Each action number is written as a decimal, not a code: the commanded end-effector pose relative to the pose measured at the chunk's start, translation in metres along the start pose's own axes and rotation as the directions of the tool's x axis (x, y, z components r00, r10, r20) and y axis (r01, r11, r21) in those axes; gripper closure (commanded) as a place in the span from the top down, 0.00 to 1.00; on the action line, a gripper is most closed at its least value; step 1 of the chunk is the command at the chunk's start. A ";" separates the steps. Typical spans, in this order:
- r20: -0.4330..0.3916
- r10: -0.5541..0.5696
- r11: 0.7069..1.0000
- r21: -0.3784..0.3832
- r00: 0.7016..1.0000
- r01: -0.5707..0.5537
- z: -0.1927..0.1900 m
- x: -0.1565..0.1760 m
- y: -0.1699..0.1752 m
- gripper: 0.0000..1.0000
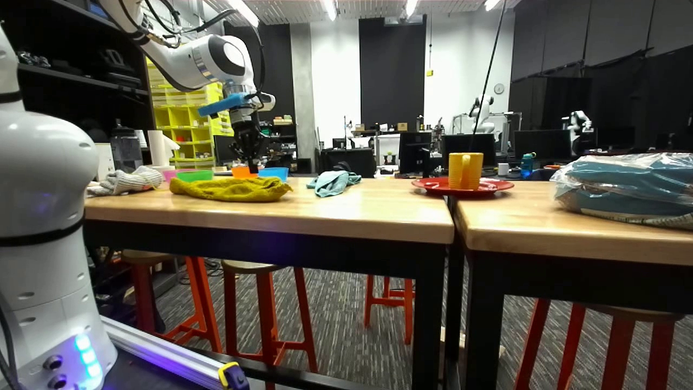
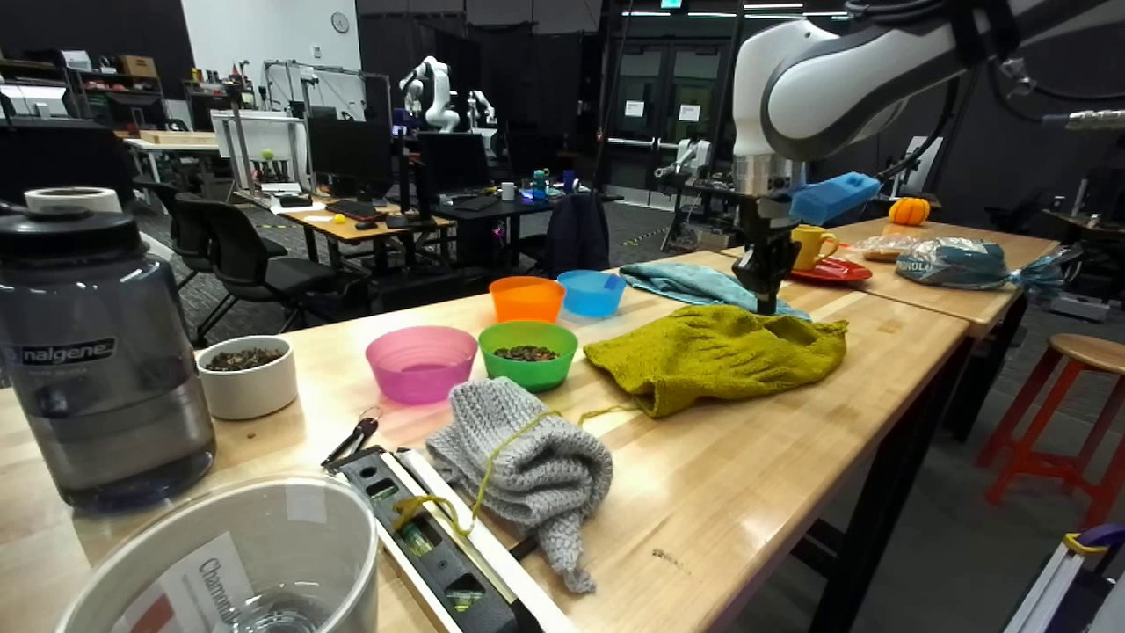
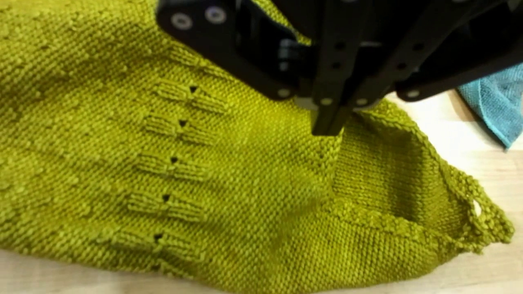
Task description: Unfold the yellow cloth and move it to the left.
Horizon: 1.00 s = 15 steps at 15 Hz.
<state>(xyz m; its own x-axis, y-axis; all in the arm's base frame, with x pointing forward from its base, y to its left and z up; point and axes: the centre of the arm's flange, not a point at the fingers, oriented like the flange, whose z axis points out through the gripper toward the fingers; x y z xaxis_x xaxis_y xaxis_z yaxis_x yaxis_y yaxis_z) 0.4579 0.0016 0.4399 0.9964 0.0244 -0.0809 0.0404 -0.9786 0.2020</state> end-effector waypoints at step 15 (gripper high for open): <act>0.038 0.201 0.980 -0.017 0.979 -0.201 0.056 -0.015 0.056 0.00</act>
<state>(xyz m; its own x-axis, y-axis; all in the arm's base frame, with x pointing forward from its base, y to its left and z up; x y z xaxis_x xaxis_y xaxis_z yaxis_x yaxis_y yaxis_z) 0.4396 -0.0570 0.4029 0.9828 -0.1513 -0.1059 -0.1257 -0.9682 0.2164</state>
